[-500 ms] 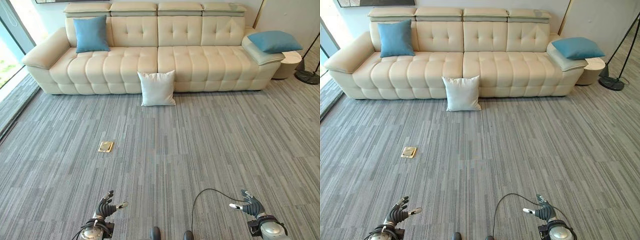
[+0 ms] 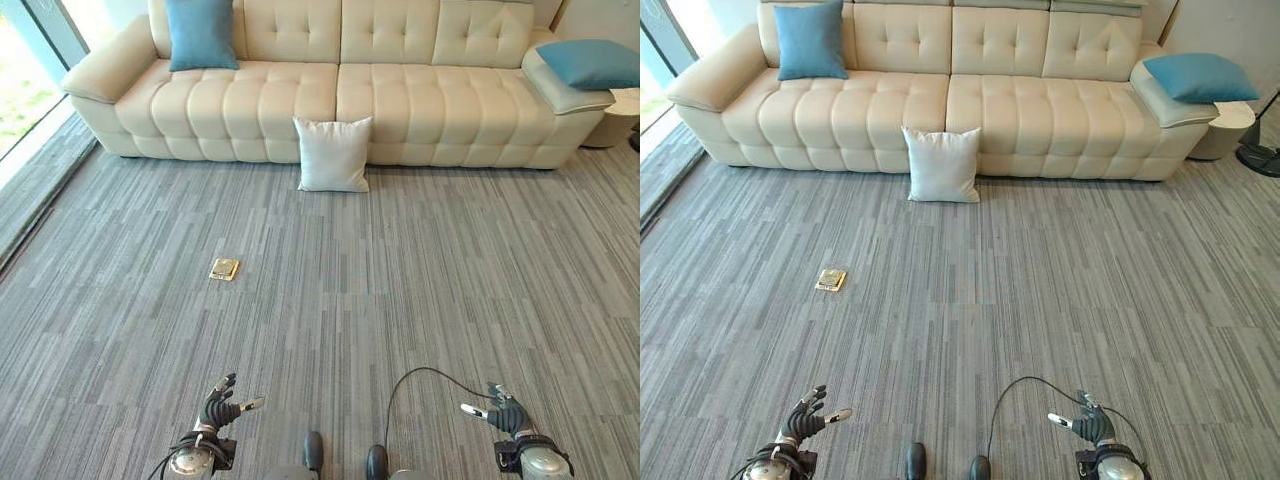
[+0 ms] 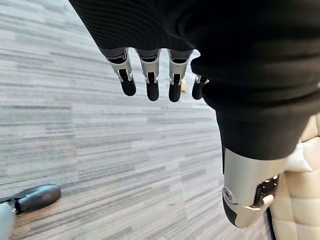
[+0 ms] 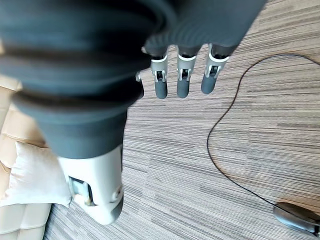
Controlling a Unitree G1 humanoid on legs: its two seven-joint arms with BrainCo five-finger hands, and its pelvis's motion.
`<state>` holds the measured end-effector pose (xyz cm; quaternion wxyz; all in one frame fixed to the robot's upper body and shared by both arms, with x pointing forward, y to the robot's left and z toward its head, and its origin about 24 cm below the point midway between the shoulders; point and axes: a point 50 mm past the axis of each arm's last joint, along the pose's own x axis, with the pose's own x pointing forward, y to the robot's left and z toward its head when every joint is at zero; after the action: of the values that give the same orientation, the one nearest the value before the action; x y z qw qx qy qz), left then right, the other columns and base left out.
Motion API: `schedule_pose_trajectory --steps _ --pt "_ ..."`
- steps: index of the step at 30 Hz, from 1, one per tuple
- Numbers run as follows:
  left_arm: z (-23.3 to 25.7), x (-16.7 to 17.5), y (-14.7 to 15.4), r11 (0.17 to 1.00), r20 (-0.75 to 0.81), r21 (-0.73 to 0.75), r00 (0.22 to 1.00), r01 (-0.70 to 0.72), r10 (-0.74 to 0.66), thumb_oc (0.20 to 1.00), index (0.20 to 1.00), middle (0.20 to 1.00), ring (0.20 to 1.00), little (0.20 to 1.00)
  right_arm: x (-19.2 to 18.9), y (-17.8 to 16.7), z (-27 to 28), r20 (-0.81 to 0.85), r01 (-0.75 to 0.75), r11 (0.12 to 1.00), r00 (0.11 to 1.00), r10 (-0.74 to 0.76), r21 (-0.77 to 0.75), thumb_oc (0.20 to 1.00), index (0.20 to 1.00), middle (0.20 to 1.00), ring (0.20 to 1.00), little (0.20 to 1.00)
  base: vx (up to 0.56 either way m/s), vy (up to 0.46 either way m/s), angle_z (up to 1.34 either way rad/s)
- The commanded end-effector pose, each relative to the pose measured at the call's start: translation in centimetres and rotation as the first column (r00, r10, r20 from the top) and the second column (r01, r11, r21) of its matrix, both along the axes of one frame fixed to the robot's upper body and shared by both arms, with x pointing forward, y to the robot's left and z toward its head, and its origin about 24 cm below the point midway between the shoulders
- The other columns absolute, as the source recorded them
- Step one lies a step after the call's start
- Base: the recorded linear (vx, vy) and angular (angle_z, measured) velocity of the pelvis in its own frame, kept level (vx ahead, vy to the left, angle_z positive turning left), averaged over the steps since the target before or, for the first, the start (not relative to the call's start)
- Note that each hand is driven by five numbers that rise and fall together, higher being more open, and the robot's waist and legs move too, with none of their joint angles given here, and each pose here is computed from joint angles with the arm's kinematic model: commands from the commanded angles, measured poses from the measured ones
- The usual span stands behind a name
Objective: Pick up all the scattered cushions and arrange them neatly on the sofa.
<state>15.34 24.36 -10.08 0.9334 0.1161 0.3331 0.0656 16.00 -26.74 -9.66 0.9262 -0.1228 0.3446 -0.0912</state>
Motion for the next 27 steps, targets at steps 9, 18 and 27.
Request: schedule_pose_trajectory --steps 9,18,27 --pt "3.4 4.1 1.5 0.999 0.189 0.037 0.982 -0.025 0.018 1.000 1.000 1.000 1.000 1.000 5.8 2.6 3.5 0.194 -0.151 0.988 0.969 0.154 -0.031 1.000 1.000 1.000 1.000 1.000 0.18 0.170 -0.24" --pt "2.7 4.0 0.0 0.999 0.156 0.026 0.986 0.047 -0.050 1.000 1.000 1.000 1.000 1.000 4.3 2.2 3.3 0.170 -0.175 0.983 0.969 0.181 -0.047 1.000 1.000 1.000 1.000 1.000 0.43 -0.056 0.33" --pt "2.2 4.4 -0.8 0.994 0.122 0.022 0.986 0.111 -0.112 1.000 1.000 1.000 1.000 1.000 3.1 1.4 2.9 0.153 -0.148 0.988 0.976 0.154 -0.045 1.000 1.000 1.000 1.000 1.000 0.38 -0.173 0.49"
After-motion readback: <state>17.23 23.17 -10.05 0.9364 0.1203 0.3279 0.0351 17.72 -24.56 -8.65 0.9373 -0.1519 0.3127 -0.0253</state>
